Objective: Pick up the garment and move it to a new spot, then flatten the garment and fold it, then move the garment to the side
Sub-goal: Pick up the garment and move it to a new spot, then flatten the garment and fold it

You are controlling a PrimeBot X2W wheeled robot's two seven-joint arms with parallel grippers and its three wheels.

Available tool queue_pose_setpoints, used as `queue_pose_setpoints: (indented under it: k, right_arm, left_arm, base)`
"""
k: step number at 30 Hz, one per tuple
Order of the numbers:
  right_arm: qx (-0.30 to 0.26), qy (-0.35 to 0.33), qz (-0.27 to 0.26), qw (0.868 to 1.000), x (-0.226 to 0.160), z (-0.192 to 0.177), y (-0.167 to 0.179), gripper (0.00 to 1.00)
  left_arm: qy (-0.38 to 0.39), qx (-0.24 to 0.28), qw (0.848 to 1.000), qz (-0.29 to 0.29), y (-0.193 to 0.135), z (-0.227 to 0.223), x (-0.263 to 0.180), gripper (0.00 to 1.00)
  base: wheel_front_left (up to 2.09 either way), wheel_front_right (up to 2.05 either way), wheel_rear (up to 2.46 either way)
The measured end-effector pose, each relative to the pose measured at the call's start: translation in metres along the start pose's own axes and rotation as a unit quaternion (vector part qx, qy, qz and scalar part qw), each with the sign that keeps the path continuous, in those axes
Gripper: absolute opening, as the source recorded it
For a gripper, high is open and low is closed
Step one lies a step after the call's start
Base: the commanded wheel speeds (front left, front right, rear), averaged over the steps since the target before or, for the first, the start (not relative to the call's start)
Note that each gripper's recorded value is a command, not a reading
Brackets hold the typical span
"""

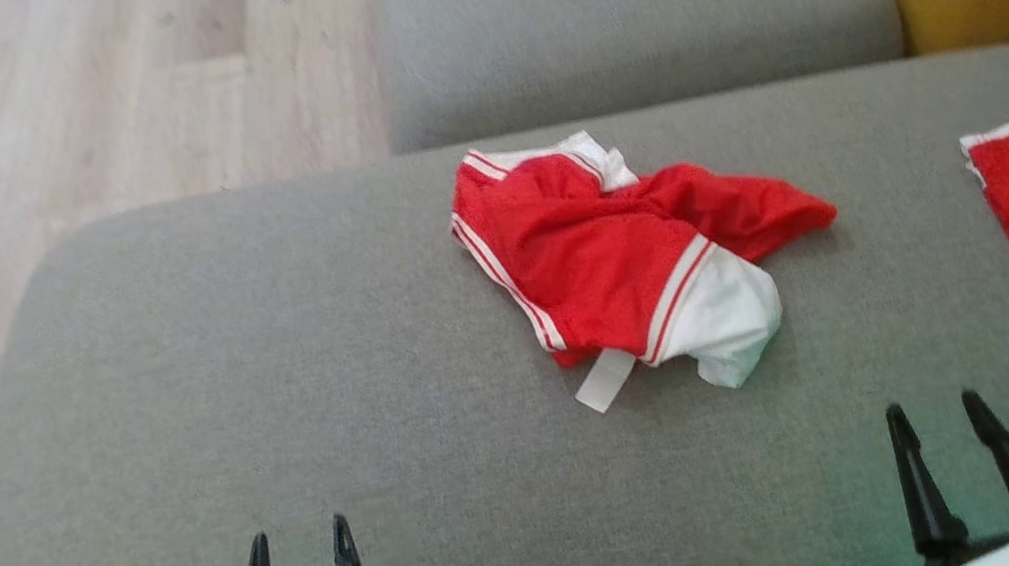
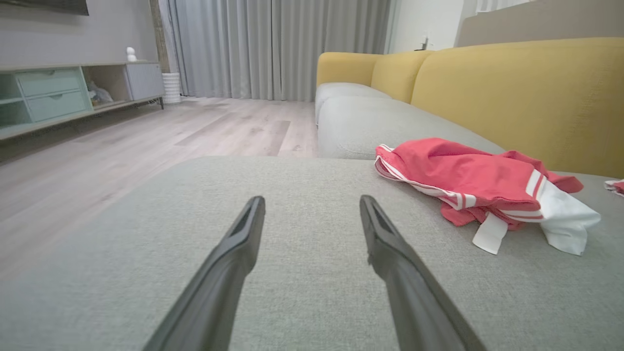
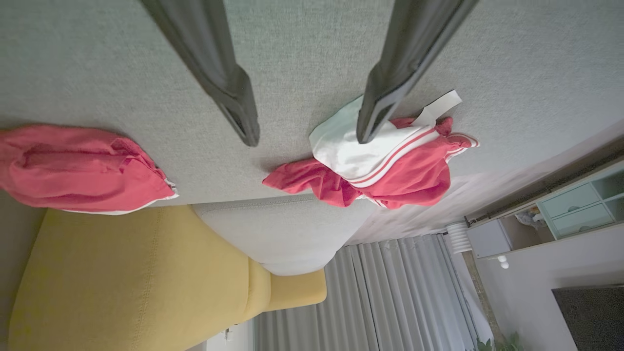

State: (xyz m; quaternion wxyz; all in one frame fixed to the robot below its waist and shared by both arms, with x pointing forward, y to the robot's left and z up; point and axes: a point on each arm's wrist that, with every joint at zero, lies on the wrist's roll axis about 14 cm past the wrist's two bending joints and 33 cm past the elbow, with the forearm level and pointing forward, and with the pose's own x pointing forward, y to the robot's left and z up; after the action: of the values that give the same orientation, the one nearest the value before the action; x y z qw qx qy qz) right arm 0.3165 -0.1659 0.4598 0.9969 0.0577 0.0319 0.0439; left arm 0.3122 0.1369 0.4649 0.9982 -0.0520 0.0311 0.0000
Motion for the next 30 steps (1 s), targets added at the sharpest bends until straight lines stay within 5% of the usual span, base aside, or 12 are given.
queue_pose_setpoints:
  k: [7, 30]
  right_arm:
    - [0.001, -0.002, 0.02, 1.0, -0.008, 0.0, 0.012, 1.0]
    - [0.001, 0.003, 0.022, 1.0, -0.011, -0.004, 0.015, 1.0]
  left_arm:
    - [-0.025, 0.012, 0.999, 0.034, 0.019, 0.011, -0.018, 1.0]
    - [-0.002, 0.031, 0.999, 0.014, 0.011, -0.003, -0.015, 1.0]
  base:
    - [0.0, 0.0, 0.0]
    - [0.0, 0.0, 0.0]
